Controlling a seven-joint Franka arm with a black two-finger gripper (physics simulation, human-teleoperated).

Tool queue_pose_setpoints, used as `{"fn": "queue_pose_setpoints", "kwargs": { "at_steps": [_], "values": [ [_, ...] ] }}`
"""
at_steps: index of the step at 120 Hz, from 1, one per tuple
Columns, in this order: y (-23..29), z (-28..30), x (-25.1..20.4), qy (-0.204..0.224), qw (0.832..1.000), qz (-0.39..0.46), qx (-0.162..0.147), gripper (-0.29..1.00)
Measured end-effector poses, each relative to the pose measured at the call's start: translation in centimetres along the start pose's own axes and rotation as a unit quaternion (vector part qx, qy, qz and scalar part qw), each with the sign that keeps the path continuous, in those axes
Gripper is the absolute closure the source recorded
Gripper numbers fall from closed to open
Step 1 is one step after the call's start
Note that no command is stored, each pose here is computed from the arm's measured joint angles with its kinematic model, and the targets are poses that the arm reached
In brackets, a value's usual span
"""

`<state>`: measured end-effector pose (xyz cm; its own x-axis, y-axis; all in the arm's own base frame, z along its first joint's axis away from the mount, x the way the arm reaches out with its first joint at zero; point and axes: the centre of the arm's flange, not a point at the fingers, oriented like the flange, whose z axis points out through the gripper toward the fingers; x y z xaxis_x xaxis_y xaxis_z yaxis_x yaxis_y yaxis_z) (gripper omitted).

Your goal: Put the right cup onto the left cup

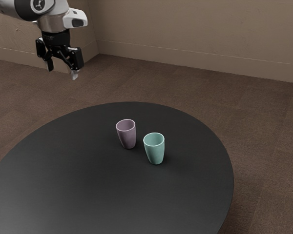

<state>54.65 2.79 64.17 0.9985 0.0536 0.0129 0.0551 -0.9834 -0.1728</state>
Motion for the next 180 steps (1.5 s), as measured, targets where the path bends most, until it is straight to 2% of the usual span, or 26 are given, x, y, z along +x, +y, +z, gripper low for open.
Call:
{"fn": "queue_pose_setpoints", "kwargs": {
  "at_steps": [24,43,52,67,74,111,148,180],
  "values": [
    [0.3,0.3,0.2,-0.004,1.000,0.004,0.002,0.00],
    [2.3,2.5,2.0,-0.005,1.000,0.016,0.002,0.00],
    [5.7,2.5,2.3,0.001,0.999,0.039,0.001,0.00],
    [14.6,2.4,1.8,0.010,0.995,0.103,-0.002,0.00],
    [16.8,3.3,2.0,0.008,0.993,0.115,-0.004,0.00],
    [18.1,10.7,6.0,-0.017,0.996,0.092,-0.015,0.00],
    [22.3,13.9,7.1,-0.006,0.995,0.096,-0.029,0.00],
    [26.0,17.5,7.7,-0.002,0.995,0.101,-0.025,0.00]
  ]
}}
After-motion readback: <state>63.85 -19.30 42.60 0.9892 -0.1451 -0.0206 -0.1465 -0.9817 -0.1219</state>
